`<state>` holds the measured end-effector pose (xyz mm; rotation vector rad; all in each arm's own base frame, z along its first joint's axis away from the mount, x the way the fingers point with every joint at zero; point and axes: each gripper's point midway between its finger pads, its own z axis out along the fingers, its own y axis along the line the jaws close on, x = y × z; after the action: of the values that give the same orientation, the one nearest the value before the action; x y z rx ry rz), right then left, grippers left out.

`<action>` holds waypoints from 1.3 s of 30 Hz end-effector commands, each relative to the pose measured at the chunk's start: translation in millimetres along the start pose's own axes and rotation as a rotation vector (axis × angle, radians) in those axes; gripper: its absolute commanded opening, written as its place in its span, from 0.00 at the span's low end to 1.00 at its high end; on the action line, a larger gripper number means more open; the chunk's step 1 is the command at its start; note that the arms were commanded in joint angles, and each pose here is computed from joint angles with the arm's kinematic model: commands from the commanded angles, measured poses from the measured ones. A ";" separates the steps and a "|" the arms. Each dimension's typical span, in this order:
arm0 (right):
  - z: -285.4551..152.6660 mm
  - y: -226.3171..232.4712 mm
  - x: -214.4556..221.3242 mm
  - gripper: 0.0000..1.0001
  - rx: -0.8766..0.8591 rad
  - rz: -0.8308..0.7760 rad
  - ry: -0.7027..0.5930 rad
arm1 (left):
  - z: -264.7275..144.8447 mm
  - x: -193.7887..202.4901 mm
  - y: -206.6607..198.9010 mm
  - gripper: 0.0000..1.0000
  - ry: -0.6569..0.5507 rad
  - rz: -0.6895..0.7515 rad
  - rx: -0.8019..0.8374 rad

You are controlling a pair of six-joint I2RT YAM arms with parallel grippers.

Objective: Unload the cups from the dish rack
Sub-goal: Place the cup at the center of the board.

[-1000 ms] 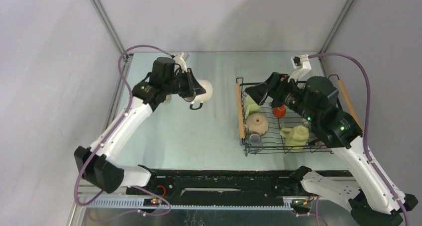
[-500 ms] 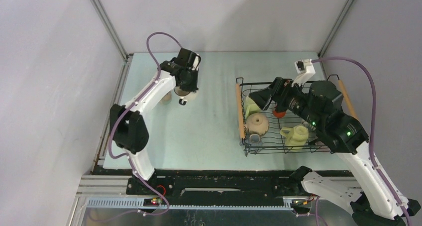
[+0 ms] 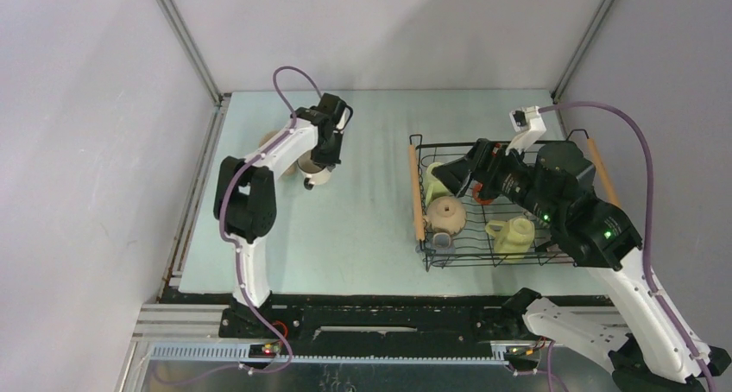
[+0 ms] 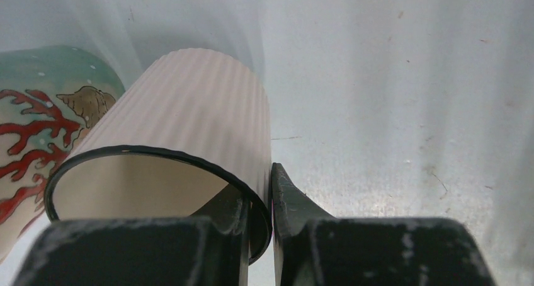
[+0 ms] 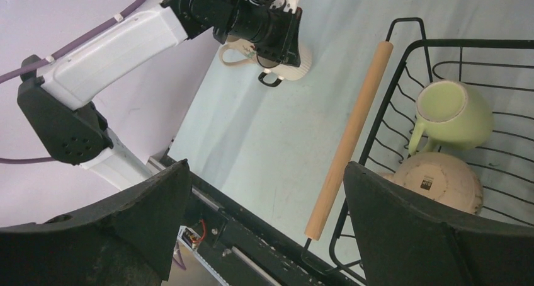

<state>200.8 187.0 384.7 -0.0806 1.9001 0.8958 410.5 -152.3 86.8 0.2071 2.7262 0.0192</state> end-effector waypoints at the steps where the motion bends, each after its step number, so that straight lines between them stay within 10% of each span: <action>1: 0.7 5.9 1.4 0.98 -0.016 0.000 0.013 | -18.8 -45.3 10.9 0.00 -0.134 0.009 -0.044; 22: 5.9 0.1 11.2 0.99 0.015 -0.009 0.052 | 10.6 -45.0 12.0 0.02 -0.067 0.019 -0.047; 29: 7.9 -4.5 14.6 0.99 0.037 -0.011 0.066 | 9.9 -45.4 9.9 0.34 -0.066 0.018 -0.035; 39: 12.8 -12.7 22.5 0.99 0.074 -0.020 0.099 | -15.0 -62.1 9.6 0.51 -0.128 0.012 -0.022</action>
<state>204.3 193.9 354.8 -0.0937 2.0241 0.8400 442.7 -148.4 78.1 0.2219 2.7177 0.0667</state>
